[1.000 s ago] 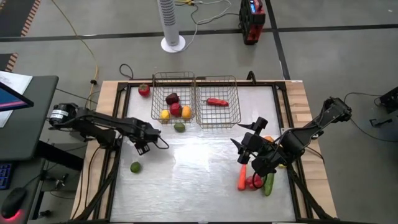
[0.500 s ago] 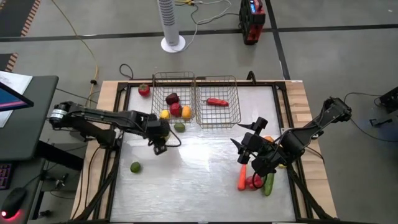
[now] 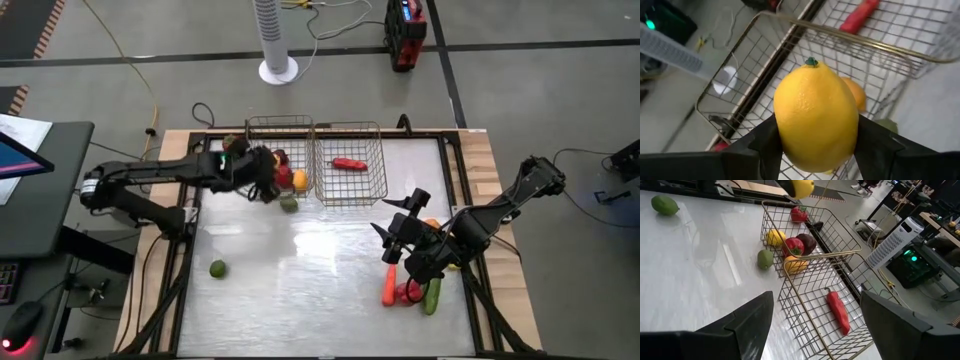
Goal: Sort produce into baskets
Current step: Put the lemon into the left wire basket, then put the bottom lime into the left wire basket
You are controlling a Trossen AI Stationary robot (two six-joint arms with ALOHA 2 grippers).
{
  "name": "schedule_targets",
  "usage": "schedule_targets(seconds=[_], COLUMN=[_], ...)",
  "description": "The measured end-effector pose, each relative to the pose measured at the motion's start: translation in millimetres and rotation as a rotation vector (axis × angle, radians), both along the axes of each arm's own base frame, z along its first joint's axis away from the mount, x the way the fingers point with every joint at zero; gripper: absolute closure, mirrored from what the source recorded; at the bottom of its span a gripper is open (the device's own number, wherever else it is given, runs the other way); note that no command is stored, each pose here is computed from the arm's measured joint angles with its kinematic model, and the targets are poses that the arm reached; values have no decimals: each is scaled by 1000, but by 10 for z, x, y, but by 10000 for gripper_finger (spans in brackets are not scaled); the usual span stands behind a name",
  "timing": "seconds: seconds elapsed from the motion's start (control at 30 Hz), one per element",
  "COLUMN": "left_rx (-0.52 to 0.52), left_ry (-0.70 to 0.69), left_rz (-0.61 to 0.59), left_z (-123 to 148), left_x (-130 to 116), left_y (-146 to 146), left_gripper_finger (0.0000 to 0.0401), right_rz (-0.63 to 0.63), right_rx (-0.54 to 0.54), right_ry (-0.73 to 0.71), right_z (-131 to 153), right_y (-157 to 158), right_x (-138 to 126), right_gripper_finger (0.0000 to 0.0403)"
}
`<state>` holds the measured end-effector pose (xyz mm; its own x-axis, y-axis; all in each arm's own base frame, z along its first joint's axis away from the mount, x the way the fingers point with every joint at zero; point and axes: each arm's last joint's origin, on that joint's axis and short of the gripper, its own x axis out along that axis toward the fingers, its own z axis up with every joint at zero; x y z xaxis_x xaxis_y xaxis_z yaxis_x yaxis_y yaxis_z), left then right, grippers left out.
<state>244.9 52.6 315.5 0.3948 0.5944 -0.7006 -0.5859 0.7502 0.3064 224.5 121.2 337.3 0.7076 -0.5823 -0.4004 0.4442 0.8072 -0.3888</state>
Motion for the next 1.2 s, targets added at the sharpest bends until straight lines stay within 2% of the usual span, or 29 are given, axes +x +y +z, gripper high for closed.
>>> schedule_targets(seconds=[0.2, 0.5, 0.63, 0.77, 0.83, 0.93, 1.07, 1.2], left_rx=[-37, -73, -115, -269, -355, -428, -496, -555], left_ry=[6, 29, 48, 107, 141, 191, 246, 247], left_rz=[124, 80, 25, -146, -229, -299, -337, -301], left_z=[-46, -62, -78, -128, -152, -177, -198, -205], left_x=[-60, -70, -65, -61, -65, -87, -166, -257], left_y=[306, 341, 286, 66, -119, -428, -831, -1155], left_gripper_finger=[206, 120, 108, 111, 117, 127, 141, 153], right_rz=[0, 3, 3, 4, 4, 4, 4, 2], right_rx=[0, -5, -5, -6, -6, -7, -7, -1], right_ry=[1, 6, 6, 7, 8, 10, 10, 5], right_z=[0, -1, -1, -1, -2, -3, -3, -2], right_y=[0, -1, -1, -1, -1, -2, -2, -1], right_x=[0, -1, -1, -1, -2, -3, -3, -2], right_gripper_finger=[79, 79, 79, 79, 79, 79, 79, 79])
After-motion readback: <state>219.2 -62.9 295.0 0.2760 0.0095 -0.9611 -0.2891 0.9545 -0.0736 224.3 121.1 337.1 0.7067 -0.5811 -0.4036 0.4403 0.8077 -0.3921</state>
